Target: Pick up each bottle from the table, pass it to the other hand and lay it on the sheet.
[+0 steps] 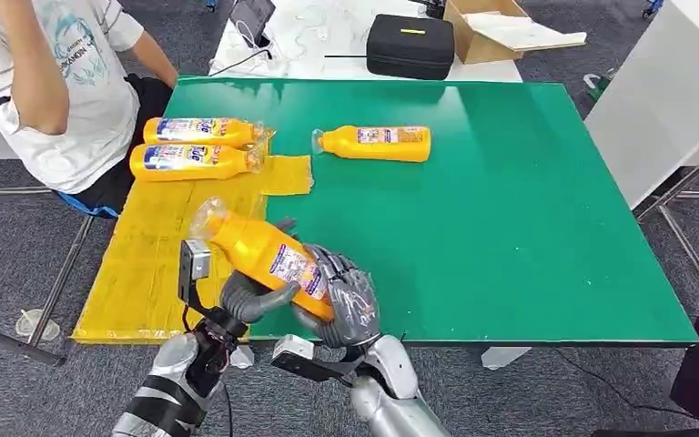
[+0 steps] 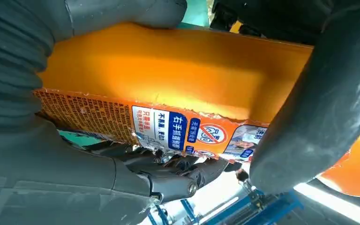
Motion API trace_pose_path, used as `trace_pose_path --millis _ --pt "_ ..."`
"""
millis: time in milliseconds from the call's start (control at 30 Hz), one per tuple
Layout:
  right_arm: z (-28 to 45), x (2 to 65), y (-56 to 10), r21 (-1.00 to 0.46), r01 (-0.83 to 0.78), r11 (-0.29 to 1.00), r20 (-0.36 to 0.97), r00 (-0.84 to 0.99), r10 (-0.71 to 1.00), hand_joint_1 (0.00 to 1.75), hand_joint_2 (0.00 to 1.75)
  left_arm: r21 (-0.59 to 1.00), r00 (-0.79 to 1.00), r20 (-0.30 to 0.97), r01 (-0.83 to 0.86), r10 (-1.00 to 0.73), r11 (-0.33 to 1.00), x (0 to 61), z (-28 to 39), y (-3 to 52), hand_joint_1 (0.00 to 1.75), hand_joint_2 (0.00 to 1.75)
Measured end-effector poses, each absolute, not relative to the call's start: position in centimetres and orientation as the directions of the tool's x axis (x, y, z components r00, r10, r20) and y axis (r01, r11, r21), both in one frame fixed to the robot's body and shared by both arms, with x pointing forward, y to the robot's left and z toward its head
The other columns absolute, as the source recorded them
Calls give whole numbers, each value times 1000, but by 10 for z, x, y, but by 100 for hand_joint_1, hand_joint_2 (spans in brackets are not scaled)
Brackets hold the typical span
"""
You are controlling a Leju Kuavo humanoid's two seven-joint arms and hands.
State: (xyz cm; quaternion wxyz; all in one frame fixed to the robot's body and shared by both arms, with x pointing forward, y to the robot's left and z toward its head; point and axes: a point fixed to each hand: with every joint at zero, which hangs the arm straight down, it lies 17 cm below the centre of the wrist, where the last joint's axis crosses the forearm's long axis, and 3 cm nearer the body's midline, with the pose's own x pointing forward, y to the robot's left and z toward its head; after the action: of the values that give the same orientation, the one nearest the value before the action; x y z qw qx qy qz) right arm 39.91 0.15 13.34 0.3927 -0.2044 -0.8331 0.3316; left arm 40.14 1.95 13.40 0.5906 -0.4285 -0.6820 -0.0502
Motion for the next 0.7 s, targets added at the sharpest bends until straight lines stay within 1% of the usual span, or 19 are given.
trace_pose_path --millis 100,267,433,467,500,700 --pt "132 399 3 -714 73 697 523 -606 600 175 175 -453 74 841 637 536 624 402 133 21 0 175" --pt "123 399 7 -715 42 698 546 -590 595 175 175 -541 74 768 608 637 581 408 147 36 0 175" --pt "116 398 12 -721 16 692 557 -580 594 175 175 -550 40 744 605 667 576 411 163 45 0 175" --pt "115 399 12 -722 14 691 557 -580 594 175 175 -550 37 742 605 669 576 411 164 46 106 175" --pt "115 399 13 -723 11 691 559 -579 594 175 175 -541 30 747 608 665 581 410 165 46 175 175" --pt "111 402 14 -717 -14 697 581 -562 588 175 175 -443 -28 802 643 597 625 401 165 35 175 175"
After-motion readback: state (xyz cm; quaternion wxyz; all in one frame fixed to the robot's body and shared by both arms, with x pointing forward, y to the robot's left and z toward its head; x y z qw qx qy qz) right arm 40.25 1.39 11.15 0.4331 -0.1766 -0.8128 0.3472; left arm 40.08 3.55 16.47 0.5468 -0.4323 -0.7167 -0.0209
